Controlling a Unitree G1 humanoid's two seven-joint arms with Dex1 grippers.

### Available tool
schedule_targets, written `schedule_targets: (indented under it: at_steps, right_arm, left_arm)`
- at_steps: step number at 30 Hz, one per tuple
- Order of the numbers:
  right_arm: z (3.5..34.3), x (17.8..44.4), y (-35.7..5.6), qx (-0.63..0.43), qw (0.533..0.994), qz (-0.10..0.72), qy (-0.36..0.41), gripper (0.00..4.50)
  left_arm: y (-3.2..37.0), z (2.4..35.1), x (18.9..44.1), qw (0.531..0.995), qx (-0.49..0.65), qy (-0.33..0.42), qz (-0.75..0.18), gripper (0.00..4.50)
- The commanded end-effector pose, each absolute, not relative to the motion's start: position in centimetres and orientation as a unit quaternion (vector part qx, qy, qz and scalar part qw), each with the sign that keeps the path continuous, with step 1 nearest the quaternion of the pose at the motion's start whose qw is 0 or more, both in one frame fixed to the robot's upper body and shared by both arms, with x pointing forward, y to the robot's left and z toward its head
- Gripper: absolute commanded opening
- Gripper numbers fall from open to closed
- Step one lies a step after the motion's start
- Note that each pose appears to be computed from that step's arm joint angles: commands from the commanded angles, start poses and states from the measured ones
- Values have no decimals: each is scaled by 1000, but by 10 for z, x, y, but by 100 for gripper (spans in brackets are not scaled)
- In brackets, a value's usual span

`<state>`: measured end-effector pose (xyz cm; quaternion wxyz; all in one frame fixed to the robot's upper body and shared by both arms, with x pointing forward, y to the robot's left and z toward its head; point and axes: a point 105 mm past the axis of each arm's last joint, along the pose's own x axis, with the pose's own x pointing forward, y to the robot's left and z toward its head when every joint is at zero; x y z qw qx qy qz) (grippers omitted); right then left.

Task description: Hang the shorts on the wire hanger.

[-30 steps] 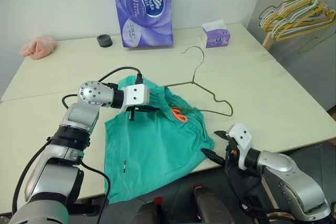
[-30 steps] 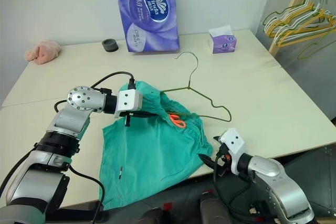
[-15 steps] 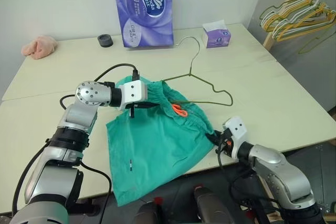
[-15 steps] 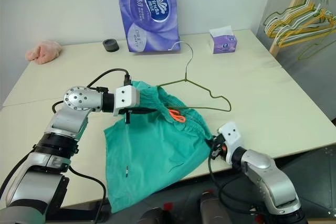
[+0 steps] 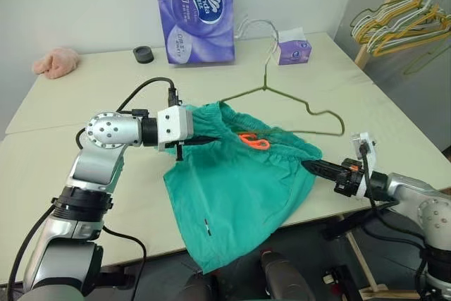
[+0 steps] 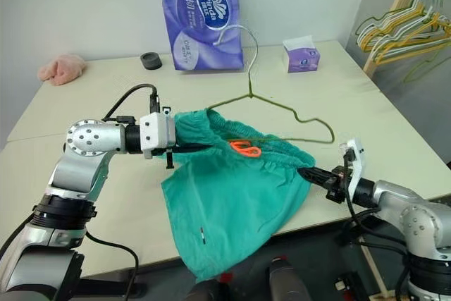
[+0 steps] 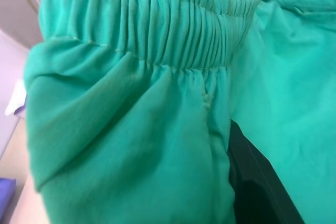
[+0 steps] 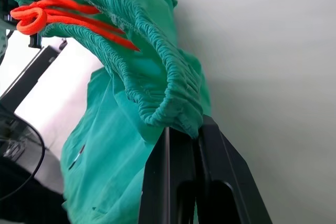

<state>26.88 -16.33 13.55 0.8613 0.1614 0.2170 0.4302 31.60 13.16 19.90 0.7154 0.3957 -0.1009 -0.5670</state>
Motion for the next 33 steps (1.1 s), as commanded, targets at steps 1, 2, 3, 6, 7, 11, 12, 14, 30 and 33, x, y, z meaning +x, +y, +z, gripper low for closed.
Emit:
schedule_targets:
  at_steps: [1,2,3,6,7,11,12,14,30,33]
  right_arm:
    - [149,267,-165,156,856,449,205,0]
    - [149,267,-166,154,855,451,206,0]
    - [149,266,-166,151,855,452,207,0]
    - [150,266,-167,145,855,452,208,0]
    - [150,265,-168,144,856,451,208,0]
    - [149,263,-171,142,856,450,210,0]
    - [149,262,-172,141,857,448,211,0]
    - [148,262,-174,141,859,444,213,0]
    - [149,262,-184,116,864,439,217,0]
    - [152,262,-180,84,861,451,218,0]
  left_arm:
    - [137,206,315,704,428,-113,-556,79]
    - [139,206,316,702,432,-110,-555,79]
    - [140,205,316,699,437,-108,-555,79]
    - [142,203,316,690,450,-105,-558,79]
    - [144,202,316,686,456,-103,-558,79]
    - [148,199,318,675,471,-96,-560,78]
    - [149,198,318,672,474,-95,-561,78]
    - [152,196,318,664,485,-93,-561,78]
    - [182,185,335,649,554,-49,-520,77]
    - [185,181,338,639,572,-43,-513,77]
